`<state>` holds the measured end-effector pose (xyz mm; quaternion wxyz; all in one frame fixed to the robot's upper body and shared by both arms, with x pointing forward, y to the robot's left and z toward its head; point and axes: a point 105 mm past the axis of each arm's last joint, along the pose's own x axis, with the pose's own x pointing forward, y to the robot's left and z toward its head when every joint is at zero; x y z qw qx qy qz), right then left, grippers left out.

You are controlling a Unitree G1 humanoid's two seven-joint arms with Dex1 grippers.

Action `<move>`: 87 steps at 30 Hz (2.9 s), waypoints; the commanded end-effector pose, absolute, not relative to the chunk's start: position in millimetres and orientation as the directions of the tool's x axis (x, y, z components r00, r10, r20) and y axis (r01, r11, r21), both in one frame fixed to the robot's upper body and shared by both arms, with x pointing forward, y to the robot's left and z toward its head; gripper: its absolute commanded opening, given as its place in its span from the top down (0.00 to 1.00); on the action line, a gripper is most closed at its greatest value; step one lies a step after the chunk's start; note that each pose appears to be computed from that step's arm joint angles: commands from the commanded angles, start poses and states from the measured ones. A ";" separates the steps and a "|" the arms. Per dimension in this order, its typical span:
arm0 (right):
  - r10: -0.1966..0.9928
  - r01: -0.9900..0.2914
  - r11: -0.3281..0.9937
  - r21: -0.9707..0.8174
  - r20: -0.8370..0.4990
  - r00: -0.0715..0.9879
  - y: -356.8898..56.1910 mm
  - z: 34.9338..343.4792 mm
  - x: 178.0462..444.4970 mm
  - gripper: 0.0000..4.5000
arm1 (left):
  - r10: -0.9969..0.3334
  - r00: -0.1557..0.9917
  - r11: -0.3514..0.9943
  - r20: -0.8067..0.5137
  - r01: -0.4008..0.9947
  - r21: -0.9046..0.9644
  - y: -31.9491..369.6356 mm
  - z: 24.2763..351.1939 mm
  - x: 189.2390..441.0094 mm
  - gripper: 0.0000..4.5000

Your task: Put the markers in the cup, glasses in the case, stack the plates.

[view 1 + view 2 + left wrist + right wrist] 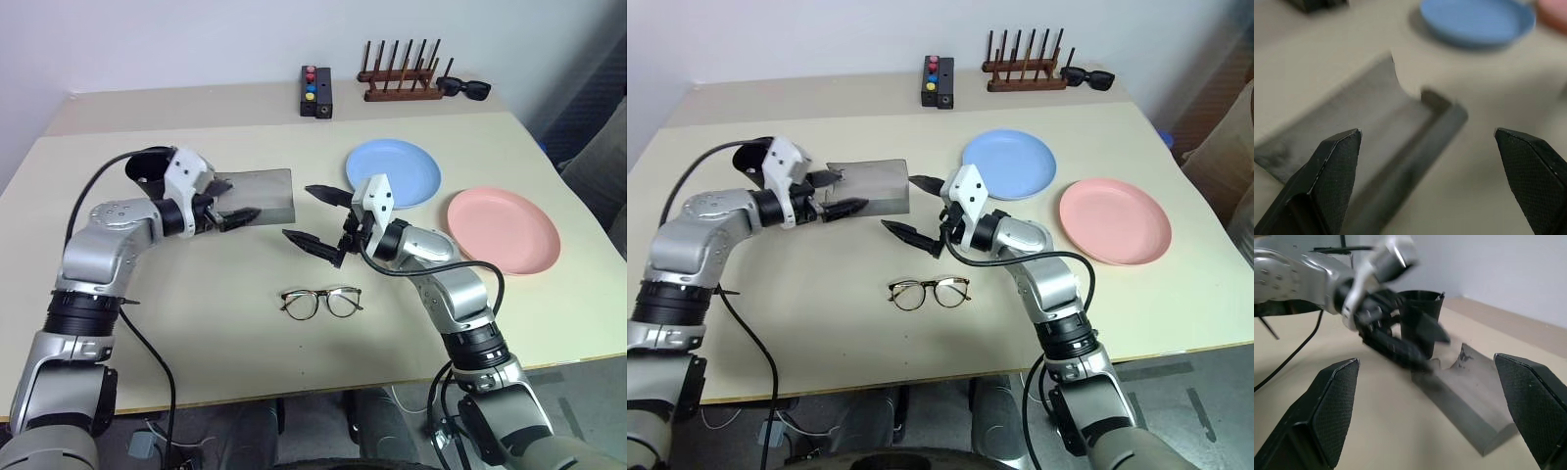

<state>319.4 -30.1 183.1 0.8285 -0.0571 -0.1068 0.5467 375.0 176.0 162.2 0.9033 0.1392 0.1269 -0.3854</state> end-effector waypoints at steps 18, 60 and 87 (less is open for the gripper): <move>0.955 -0.921 0.295 -0.256 0.035 0.296 -29.2 178.4 294.0 0.00 | -0.655 0.534 0.485 -0.535 0.839 0.245 184.6 132.2 387.7 0.87; 0.918 -0.894 0.328 -0.306 -0.119 0.378 -73.3 162.1 298.7 0.00 | -0.850 0.297 0.156 -0.436 0.931 0.330 154.0 171.7 313.1 0.38; 0.844 -0.893 0.337 -0.297 -0.326 0.427 -120.7 139.3 261.7 0.00 | -0.794 0.039 -0.153 -0.606 0.953 0.262 49.5 113.1 288.5 0.38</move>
